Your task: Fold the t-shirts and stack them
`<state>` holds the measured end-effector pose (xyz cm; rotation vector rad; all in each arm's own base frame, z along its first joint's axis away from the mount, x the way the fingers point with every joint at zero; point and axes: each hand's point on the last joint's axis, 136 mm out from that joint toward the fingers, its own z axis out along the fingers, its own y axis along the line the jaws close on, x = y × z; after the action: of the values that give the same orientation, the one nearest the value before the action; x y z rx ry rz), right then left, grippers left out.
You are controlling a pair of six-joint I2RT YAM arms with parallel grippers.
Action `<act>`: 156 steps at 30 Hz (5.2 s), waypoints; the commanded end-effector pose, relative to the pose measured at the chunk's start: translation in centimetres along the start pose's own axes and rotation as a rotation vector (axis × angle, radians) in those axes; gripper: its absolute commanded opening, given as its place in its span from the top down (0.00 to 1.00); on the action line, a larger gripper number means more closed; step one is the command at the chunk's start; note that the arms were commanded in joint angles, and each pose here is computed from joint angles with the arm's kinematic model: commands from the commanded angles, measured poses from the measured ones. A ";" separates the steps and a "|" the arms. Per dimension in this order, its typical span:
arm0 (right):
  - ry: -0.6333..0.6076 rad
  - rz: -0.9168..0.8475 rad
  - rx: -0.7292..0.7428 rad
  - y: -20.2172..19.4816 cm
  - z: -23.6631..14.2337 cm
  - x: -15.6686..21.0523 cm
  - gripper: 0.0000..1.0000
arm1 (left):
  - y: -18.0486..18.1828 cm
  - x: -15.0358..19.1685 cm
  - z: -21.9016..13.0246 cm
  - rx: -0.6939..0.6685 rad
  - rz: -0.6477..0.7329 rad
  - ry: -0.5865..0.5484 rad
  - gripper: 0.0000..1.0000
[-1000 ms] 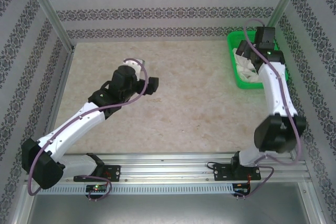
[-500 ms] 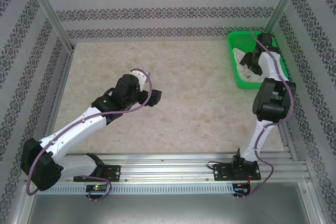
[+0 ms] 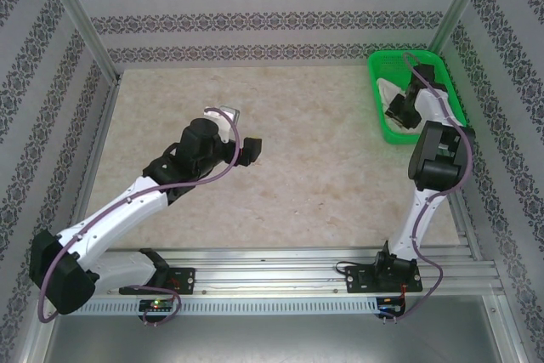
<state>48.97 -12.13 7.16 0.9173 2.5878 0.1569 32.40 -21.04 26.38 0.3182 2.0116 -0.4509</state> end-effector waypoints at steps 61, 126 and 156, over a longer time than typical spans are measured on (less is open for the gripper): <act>-0.223 -0.869 -0.933 47.6 -21.7 22.8 0.27 | 6.3 11.7 -6.6 -0.203 -0.289 0.189 0.00; 0.387 -0.738 -0.461 24.5 -7.1 51.2 0.85 | 17.1 17.2 -2.3 -0.405 -0.671 0.280 0.57; 0.449 -0.446 -0.421 20.5 -14.4 25.8 0.93 | 4.4 19.7 -5.2 -0.387 -0.597 0.803 0.34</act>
<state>37.44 22.44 16.21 0.1312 2.8718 0.8785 23.23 -16.85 11.24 -0.3107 2.8395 -0.5167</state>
